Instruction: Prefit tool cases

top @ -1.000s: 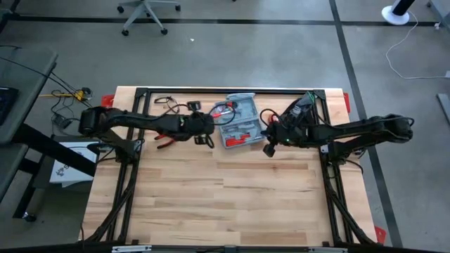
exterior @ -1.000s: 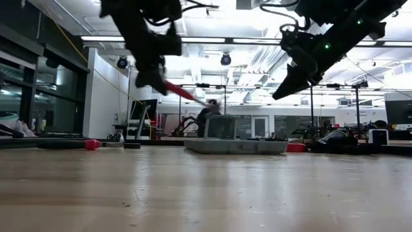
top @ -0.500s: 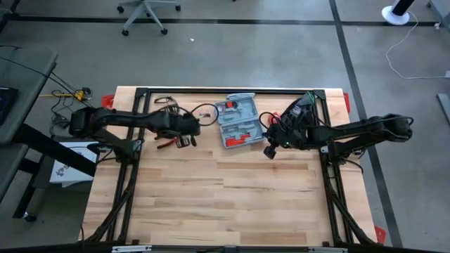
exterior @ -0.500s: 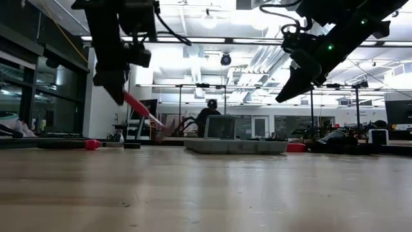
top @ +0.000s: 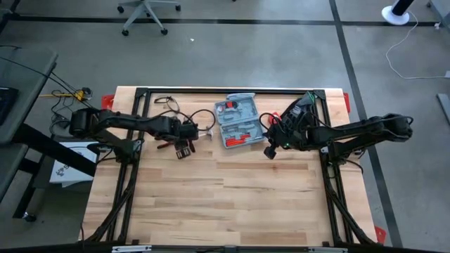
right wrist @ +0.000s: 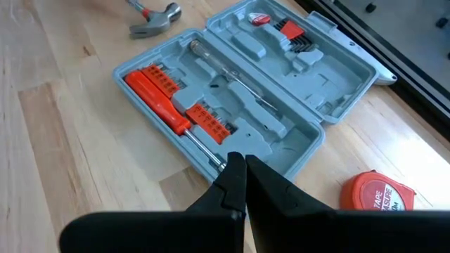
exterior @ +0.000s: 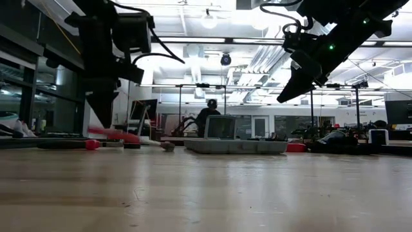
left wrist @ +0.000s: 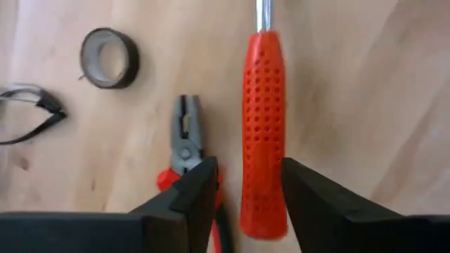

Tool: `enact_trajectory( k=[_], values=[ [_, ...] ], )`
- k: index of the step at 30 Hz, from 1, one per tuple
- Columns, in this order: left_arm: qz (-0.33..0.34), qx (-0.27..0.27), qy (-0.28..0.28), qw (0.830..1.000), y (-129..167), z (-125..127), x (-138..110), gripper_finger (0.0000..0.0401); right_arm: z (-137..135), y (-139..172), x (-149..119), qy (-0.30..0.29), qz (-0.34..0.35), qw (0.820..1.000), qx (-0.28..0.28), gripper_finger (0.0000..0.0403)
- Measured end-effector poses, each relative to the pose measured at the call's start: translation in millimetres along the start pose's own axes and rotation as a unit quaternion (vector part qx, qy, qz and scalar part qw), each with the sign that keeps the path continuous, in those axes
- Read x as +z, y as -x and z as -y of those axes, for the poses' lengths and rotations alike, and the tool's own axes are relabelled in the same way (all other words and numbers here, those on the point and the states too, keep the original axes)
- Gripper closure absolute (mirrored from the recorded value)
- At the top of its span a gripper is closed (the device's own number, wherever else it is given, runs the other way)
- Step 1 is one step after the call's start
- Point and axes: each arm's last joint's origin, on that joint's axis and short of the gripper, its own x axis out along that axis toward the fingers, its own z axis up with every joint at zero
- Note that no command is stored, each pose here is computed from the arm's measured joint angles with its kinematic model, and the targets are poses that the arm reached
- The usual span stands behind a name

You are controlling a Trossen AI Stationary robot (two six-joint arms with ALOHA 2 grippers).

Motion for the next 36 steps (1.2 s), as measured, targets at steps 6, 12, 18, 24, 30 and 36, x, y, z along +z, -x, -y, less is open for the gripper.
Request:
enact_trajectory(
  k=[6, 12, 18, 24, 30, 36],
  values=[
    [-0.016, -0.003, -0.006, 1.000, 1, 3, -4, 0.0238, 0, 0, 0, 0.001, -0.002, 1.000, 0.000, 0.0402],
    [0.010, -0.004, 0.001, 1.000, 3, 7, -1, 0.0237, 0, 0, -1, 0.001, -0.003, 1.000, -0.001, 0.0402],
    [0.129, -0.023, 0.008, 0.991, 7, 11, 22, 0.0236, 0, 0, -1, 0.001, -0.003, 1.000, -0.001, 0.0402],
    [0.315, -0.048, 0.010, 0.948, 22, 15, 58, 0.0236, 1, 0, 0, -0.011, 0.000, 1.000, -0.006, 0.0402],
    [0.386, -0.048, 0.014, 0.921, 8, 11, 84, 0.0250, -6, -16, 3, -0.013, 0.016, 1.000, -0.002, 0.0402],
    [0.337, -0.029, 0.030, 0.941, -35, 5, 105, 0.0302, 3, -53, -5, -0.005, -0.023, 0.999, -0.029, 0.0403]
  ],
)
